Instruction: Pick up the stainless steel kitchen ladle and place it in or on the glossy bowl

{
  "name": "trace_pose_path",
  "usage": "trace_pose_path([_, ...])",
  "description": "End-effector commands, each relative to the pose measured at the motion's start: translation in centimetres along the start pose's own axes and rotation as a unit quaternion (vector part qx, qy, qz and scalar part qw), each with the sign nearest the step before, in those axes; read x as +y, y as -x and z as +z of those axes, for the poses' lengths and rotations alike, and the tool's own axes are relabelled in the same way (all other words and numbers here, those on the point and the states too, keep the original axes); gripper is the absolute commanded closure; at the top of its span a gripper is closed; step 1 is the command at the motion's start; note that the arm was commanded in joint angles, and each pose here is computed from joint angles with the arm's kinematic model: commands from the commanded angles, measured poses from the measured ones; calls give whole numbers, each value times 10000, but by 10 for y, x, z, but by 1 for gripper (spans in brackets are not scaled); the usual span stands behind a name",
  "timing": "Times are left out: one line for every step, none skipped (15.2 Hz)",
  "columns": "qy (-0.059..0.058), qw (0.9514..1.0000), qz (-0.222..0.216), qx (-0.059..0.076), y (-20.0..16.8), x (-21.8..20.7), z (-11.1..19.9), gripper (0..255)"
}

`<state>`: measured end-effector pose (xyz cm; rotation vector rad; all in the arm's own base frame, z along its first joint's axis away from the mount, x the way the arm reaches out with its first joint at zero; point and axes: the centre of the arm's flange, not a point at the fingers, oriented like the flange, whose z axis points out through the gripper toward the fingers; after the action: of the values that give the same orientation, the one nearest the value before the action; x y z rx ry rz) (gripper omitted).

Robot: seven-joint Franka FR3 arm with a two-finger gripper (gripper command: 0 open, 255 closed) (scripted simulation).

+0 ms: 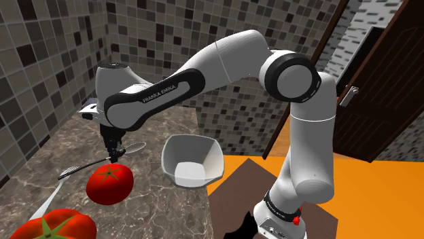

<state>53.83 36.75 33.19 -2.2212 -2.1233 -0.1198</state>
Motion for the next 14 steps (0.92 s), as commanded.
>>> trace_pose_path([0,10000,0,0,0,0,0,255])
trace_pose_path([0,10000,0,0,0,0,0,255])
trace_pose_path([0,10000,0,0,0,0,0,255])
trace_pose_path([0,10000,0,0,-1,0,-5,255])
trace_pose_path([0,10000,0,0,-1,0,-10,255])
trace_pose_path([0,10000,0,0,-2,0,-16,255])
trace_pose_path([0,10000,0,0,-2,0,-21,255])
trace_pose_path([0,10000,0,0,-3,0,-26,255])
trace_pose_path([0,10000,0,0,-3,0,-31,255])
trace_pose_path([0,10000,0,0,-4,0,-37,255])
trace_pose_path([0,10000,0,0,-4,0,-42,255])
trace_pose_path([0,10000,0,0,-5,0,-47,255])
trace_pose_path([0,10000,0,0,-5,0,-52,255])
trace_pose_path([0,10000,0,0,-6,0,-58,255])
